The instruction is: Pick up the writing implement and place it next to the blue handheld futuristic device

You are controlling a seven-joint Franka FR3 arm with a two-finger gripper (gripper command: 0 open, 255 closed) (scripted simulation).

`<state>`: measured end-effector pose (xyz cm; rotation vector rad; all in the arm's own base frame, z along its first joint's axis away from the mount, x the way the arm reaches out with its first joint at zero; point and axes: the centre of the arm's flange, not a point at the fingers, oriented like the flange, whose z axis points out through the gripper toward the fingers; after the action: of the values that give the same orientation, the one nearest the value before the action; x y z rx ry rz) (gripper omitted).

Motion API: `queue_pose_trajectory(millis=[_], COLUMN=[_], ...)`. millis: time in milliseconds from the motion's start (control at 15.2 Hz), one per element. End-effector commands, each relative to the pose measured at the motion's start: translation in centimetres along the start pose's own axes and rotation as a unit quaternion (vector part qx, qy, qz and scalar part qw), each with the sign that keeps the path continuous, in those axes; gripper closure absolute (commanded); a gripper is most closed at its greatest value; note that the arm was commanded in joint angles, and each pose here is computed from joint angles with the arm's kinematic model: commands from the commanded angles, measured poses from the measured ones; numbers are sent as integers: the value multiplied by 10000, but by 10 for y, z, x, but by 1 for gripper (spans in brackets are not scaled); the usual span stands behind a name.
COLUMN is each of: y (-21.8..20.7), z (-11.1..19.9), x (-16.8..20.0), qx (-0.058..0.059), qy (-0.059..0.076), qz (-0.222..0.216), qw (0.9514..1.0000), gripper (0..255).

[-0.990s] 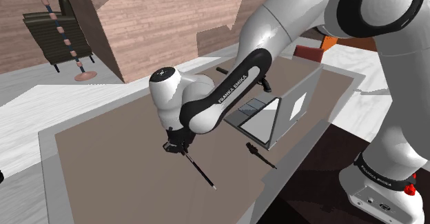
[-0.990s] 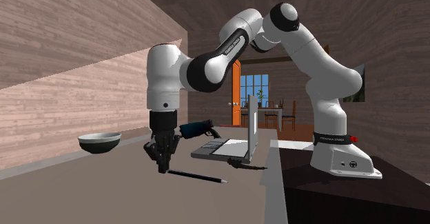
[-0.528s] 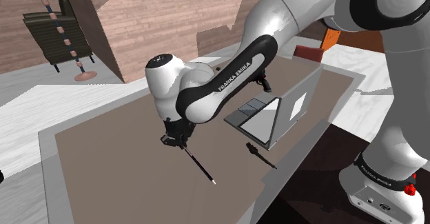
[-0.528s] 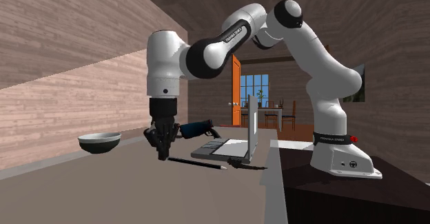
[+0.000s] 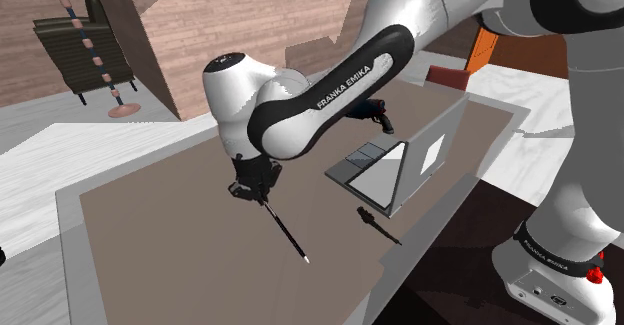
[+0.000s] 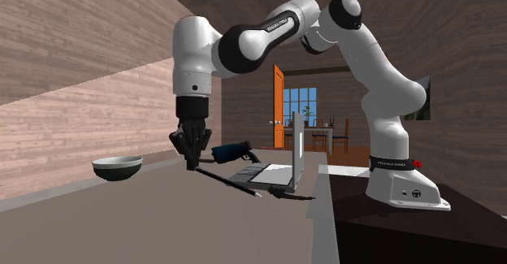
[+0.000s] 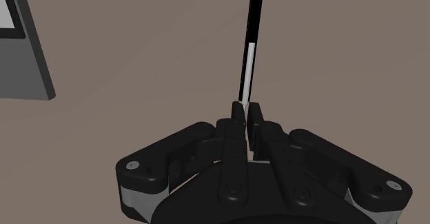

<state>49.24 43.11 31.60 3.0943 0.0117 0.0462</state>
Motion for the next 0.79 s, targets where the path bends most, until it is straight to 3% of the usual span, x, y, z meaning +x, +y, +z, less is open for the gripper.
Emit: queue_pose_trajectory(millis=[0, 726], y=[1, 3], z=[-10, -68], x=[0, 2], qx=[-2, -2], qy=[-1, -1], qz=[0, 0], qw=[10000, 10000], gripper=[255, 255])
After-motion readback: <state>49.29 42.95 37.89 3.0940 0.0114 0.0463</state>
